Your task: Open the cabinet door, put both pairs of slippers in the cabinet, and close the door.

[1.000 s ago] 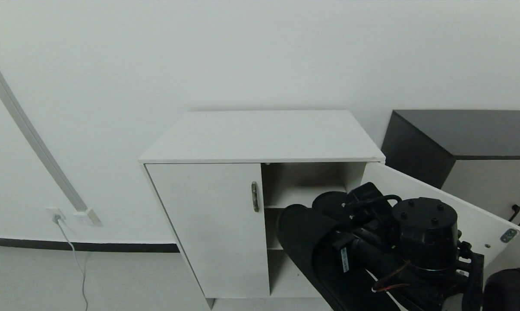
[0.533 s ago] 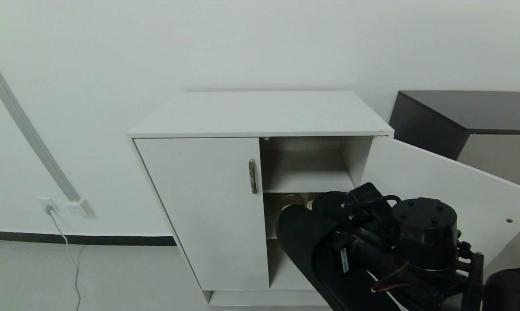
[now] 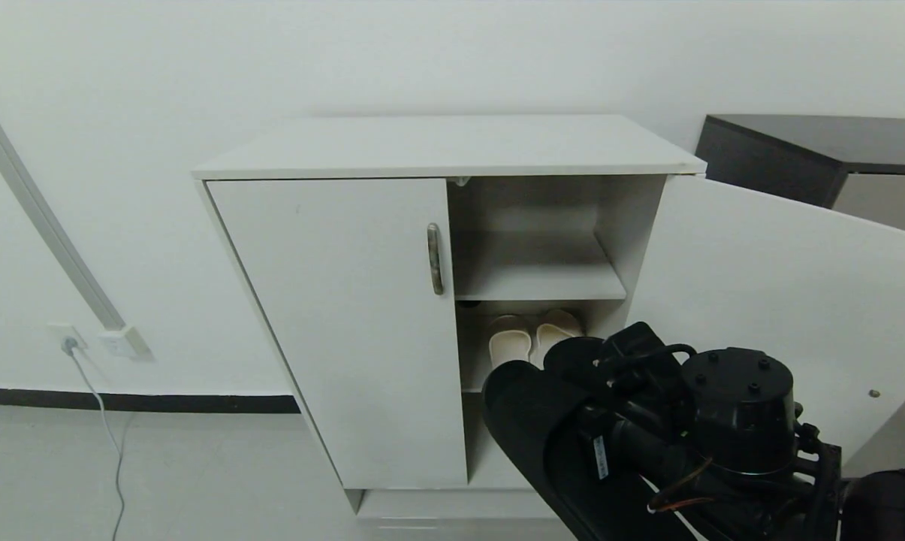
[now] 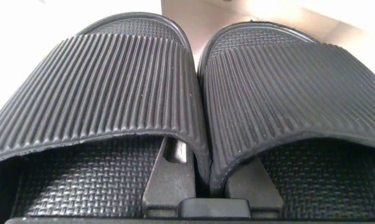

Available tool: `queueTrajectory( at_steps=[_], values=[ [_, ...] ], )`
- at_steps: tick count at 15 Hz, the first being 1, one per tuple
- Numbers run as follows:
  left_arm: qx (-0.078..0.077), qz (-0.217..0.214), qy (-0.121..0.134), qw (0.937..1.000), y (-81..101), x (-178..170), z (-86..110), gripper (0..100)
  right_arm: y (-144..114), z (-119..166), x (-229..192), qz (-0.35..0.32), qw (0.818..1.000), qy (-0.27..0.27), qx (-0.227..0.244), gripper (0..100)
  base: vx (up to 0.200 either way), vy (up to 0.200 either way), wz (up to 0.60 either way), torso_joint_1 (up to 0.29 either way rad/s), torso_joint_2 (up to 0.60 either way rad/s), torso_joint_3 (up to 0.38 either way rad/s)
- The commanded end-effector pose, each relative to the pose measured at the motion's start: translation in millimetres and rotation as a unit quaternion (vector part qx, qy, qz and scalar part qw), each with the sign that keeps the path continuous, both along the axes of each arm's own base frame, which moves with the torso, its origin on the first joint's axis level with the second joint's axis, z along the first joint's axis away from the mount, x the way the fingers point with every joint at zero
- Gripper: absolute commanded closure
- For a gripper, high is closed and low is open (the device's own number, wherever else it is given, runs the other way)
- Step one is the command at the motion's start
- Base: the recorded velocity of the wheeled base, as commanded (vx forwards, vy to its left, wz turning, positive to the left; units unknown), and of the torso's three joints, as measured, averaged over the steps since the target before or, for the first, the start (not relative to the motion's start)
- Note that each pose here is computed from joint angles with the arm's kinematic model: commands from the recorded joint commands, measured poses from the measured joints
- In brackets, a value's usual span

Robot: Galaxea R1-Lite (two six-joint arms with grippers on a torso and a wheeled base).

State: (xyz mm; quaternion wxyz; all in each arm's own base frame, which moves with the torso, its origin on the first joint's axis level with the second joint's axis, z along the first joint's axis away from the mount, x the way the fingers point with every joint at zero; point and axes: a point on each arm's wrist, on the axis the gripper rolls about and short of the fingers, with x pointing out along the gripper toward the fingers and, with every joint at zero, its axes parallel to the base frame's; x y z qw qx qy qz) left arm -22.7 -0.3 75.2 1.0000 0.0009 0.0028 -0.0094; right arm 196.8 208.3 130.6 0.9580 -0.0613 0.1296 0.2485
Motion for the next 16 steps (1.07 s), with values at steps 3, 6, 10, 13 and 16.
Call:
queueTrajectory(
  at_steps=[3,6,10,13,16],
  values=[
    [0.000,-0.001,0.001,1.0000,0.0,0,-0.1,100,0,-3,0,0.000,1.000,0.004,-0.004,100,0.000,0.000,0.00,-0.061,0.45,0.369],
    [0.000,0.000,0.000,1.0000,0.0,0,-0.2,100,1,-6,-2,0.003,1.000,0.003,-0.003,100,0.000,0.000,0.00,-0.033,0.43,0.406],
    [0.000,-0.001,0.000,1.0000,0.0,0,-0.2,100,2,-12,-1,0.006,1.000,-0.002,0.002,100,0.000,0.000,0.00,0.000,0.15,0.140],
    [0.000,-0.001,0.000,1.0000,0.0,0,0.3,100,2,-10,0,0.005,1.000,-0.009,0.008,100,0.000,0.000,0.00,0.000,0.00,0.000],
    [0.000,0.000,0.000,1.0000,0.0,0,-0.2,100,2,-12,-1,0.009,1.000,-0.010,0.000,100,0.000,0.000,-0.20,0.001,0.00,0.001]
  ],
)
